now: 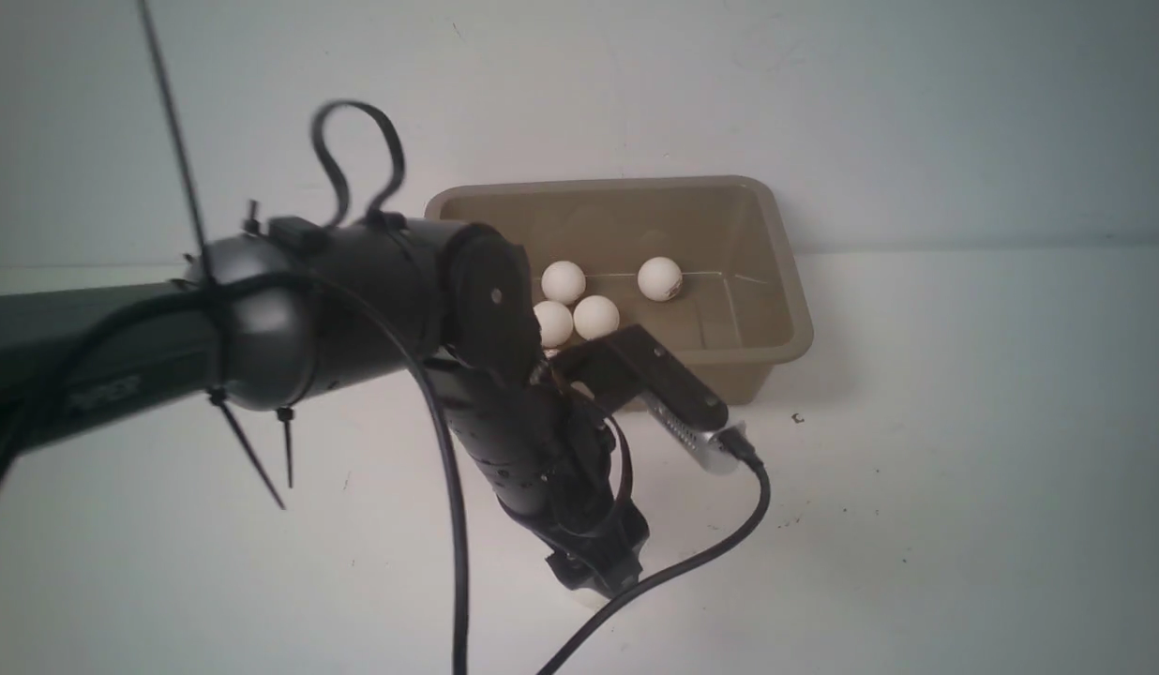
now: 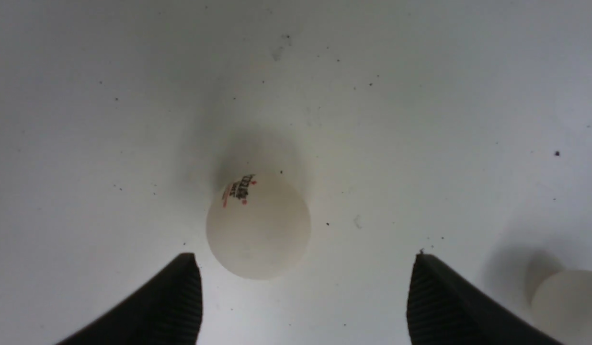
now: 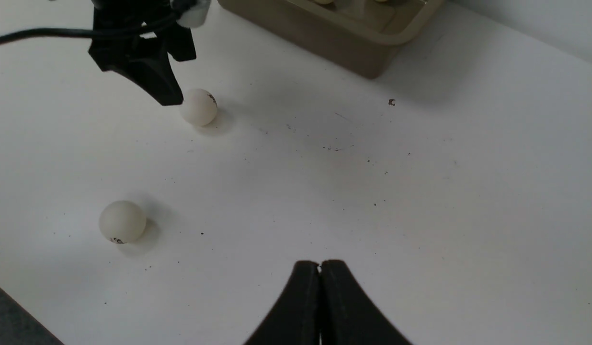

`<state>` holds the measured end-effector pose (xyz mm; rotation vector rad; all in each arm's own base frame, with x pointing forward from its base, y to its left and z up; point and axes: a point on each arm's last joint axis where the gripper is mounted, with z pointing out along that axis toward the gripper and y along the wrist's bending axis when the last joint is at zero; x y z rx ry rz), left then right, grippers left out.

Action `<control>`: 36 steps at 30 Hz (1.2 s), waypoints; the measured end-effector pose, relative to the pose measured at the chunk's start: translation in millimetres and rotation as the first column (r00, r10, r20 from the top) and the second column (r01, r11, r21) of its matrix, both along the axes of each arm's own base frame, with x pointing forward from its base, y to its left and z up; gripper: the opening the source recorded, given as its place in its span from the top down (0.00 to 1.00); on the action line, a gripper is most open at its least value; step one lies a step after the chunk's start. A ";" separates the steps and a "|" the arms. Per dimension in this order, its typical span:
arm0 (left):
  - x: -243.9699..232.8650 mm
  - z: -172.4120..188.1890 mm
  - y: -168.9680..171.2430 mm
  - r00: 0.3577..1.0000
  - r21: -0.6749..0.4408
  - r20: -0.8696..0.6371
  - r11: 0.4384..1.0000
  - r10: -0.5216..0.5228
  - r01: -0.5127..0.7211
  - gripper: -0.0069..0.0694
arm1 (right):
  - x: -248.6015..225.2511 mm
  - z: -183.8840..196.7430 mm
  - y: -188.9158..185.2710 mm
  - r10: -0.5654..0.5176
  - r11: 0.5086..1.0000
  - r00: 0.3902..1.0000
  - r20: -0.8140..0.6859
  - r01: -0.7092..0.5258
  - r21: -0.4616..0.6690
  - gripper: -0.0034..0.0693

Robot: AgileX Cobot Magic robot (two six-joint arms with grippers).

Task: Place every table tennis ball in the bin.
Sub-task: Use the left arm to clamp the table tennis ball closest to it

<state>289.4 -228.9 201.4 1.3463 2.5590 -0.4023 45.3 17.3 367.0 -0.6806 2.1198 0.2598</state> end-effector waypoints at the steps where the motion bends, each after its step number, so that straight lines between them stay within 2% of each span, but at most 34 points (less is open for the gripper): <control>1: 0.6 -2.8 -0.3 1.000 0.005 -0.005 1.000 0.000 0.000 0.24 | 0.0 0.0 0.0 0.000 1.000 1.000 0.000 0.000 0.000 0.97; 21: 11.8 -44.9 -6.2 0.999 0.045 -0.038 0.998 0.033 -0.032 0.24 | 0.2 0.1 -0.2 -0.004 1.000 1.000 0.001 0.004 0.000 0.97; 23: 12.7 -49.6 -5.8 0.997 0.058 -0.047 0.997 0.061 -0.058 0.27 | 0.2 0.1 -0.2 -0.004 1.000 1.000 0.001 0.004 0.000 0.97; 25: 14.2 -50.2 -5.3 0.996 0.063 -0.038 0.995 0.085 -0.082 0.36 | 0.2 0.1 -0.2 -0.004 1.000 1.000 0.001 0.004 0.000 0.97; 26: 15.9 -48.4 -5.3 0.995 0.065 -0.027 0.993 0.096 -0.094 0.45 | 0.2 0.1 -0.2 -0.004 1.000 1.000 0.001 0.004 0.000 0.97; 27: 16.7 -46.8 -5.1 0.995 0.066 -0.019 0.993 0.101 -0.100 0.46 | 0.2 0.1 -0.2 -0.004 1.000 1.000 0.001 0.004 0.000 0.97; 31: 18.6 -18.9 -7.1 0.993 0.028 0.052 0.994 0.101 -0.103 0.45 | 0.2 0.1 -0.2 -0.004 1.000 1.000 0.001 0.004 0.000 0.97; 36: 21.5 78.2 -11.8 0.954 -0.150 0.274 0.985 0.124 -0.085 0.45 | 0.7 0.3 -0.8 -0.009 1.000 1.000 0.008 0.009 -0.005 0.97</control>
